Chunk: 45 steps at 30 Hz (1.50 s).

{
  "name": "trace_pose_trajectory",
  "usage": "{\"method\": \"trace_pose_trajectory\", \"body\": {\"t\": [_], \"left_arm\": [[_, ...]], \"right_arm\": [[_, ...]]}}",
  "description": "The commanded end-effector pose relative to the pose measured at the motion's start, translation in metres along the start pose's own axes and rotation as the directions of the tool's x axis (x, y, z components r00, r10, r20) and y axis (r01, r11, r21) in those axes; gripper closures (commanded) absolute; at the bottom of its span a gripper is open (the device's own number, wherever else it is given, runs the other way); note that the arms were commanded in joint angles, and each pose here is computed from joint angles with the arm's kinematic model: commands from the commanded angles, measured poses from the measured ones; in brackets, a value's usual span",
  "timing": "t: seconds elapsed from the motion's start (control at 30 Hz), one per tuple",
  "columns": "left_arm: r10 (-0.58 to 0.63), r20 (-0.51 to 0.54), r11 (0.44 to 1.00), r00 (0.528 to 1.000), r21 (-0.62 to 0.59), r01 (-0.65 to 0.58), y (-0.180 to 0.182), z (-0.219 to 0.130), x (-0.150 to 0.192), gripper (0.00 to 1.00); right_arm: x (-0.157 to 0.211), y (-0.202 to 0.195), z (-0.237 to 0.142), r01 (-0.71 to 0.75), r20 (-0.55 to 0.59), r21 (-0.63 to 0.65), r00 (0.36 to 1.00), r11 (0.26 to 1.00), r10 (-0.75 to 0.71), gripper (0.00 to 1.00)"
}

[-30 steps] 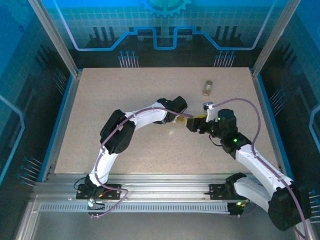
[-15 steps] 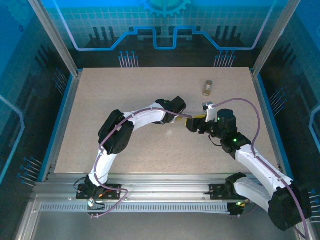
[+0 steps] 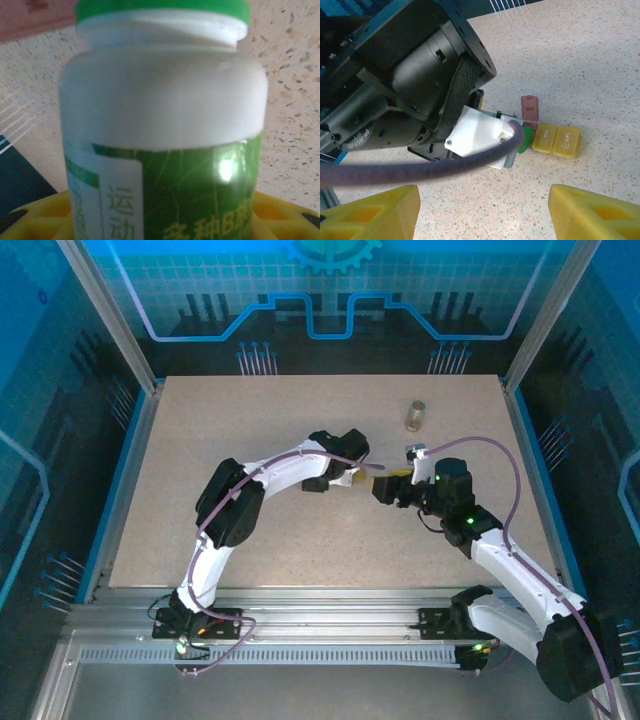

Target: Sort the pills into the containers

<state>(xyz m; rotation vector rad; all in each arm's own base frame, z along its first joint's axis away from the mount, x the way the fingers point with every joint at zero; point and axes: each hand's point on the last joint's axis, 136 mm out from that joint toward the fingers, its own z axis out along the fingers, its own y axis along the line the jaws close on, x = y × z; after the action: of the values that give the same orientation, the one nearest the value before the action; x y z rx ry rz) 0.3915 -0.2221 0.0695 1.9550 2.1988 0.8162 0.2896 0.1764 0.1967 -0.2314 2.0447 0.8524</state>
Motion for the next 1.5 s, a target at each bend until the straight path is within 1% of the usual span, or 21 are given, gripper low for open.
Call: {"method": "trace_pose_trajectory", "body": {"t": [0.0, 0.07, 0.27, 0.37, 0.5, 0.6, 0.77, 0.9, 1.03, 1.27, 1.47], "left_arm": [[-0.128, 0.041, 0.990, 0.991, 0.060, 0.126, 0.011, -0.011, 0.008, 1.00], [-0.171, 0.052, 0.983, 0.984, 0.076, 0.167, 0.015, -0.009, 0.007, 1.00], [-0.220, 0.086, 0.966, 0.972, 0.160, 0.204, 0.003, -0.005, -0.001, 1.00], [-0.271, 0.108, 0.944, 0.956, 0.225, 0.242, -0.001, -0.009, -0.004, 1.00], [-0.334, 0.131, 0.907, 0.934, 0.313, 0.280, -0.009, -0.013, -0.009, 1.00], [-0.352, 0.129, 0.890, 0.927, 0.351, 0.289, -0.014, -0.011, -0.009, 1.00], [-0.389, 0.112, 0.862, 0.915, 0.396, 0.318, -0.020, -0.002, -0.007, 1.00], [-0.399, 0.112, 0.849, 0.910, 0.419, 0.321, -0.025, 0.001, -0.007, 1.00], [-0.411, 0.116, 0.841, 0.904, 0.432, 0.327, -0.025, -0.002, -0.008, 1.00], [-0.414, 0.104, 0.831, 0.904, 0.449, 0.329, -0.028, -0.002, -0.003, 1.00], [-0.428, 0.104, 0.814, 0.898, 0.477, 0.332, -0.032, -0.005, -0.006, 1.00]], "right_arm": [[-0.003, 0.000, 0.002, 0.025, 0.009, 0.011, 1.000, 1.000, -0.025, 0.30], [-0.002, -0.002, 0.005, 0.019, 0.005, 0.012, 1.000, 1.000, -0.019, 0.30], [0.007, -0.013, 0.014, 0.005, -0.025, 0.043, 1.000, 0.999, -0.004, 0.30], [0.015, -0.027, 0.023, 0.008, -0.048, 0.086, 0.999, 0.996, -0.004, 0.30], [0.025, -0.038, 0.038, 0.036, -0.082, 0.099, 0.996, 0.994, -0.028, 0.28], [0.031, -0.048, 0.048, 0.057, -0.087, 0.115, 0.995, 0.992, -0.047, 0.27], [0.034, -0.050, 0.071, 0.064, -0.063, 0.050, 0.996, 0.997, -0.061, 0.25], [0.040, -0.062, 0.093, -0.002, -0.077, 0.033, 0.997, 0.999, 0.004, 0.25], [0.049, -0.071, 0.114, -0.062, -0.117, 0.024, 0.991, 0.998, 0.065, 0.25], [0.055, -0.078, 0.134, -0.078, -0.148, 0.035, 0.986, 0.996, 0.082, 0.25], [0.061, -0.076, 0.149, -0.075, -0.178, 0.021, 0.981, 0.997, 0.077, 0.25]]}}
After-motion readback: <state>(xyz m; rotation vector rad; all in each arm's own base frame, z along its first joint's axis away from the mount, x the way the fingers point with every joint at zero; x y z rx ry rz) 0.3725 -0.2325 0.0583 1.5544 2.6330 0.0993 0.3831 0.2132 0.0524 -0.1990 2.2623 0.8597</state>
